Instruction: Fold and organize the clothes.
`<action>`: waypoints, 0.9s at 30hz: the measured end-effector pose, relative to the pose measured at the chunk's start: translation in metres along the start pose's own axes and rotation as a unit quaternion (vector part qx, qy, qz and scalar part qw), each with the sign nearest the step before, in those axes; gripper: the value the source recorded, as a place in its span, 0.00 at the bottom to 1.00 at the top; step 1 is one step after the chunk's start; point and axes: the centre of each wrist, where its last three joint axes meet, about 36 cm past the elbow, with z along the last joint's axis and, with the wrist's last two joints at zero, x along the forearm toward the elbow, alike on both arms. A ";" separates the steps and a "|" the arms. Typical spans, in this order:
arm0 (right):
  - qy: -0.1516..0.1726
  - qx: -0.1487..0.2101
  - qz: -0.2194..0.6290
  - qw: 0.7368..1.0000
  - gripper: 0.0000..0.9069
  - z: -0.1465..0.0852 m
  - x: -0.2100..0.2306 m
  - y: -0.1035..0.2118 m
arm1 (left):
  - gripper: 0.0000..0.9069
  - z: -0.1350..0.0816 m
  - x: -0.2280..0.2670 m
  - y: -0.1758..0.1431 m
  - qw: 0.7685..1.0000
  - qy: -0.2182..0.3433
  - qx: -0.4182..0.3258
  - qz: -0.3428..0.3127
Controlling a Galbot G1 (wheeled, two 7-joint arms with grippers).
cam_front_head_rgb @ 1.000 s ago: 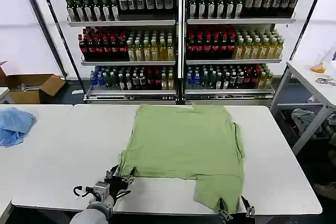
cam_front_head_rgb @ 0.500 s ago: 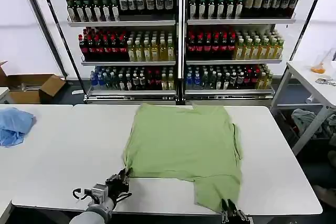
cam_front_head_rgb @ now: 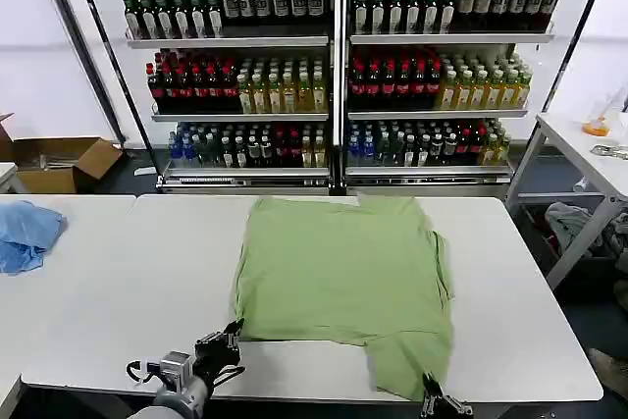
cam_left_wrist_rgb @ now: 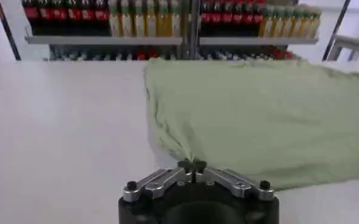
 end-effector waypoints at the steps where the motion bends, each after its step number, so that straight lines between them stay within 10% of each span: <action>1: -0.009 -0.001 0.001 1.000 0.00 -0.004 0.001 -0.002 | 0.02 -0.003 0.003 0.000 1.000 -0.005 0.001 0.001; 27: -0.121 0.069 0.000 0.990 0.00 -0.044 -0.080 -0.040 | 0.03 -0.033 -0.035 0.010 0.999 -0.031 -0.039 0.011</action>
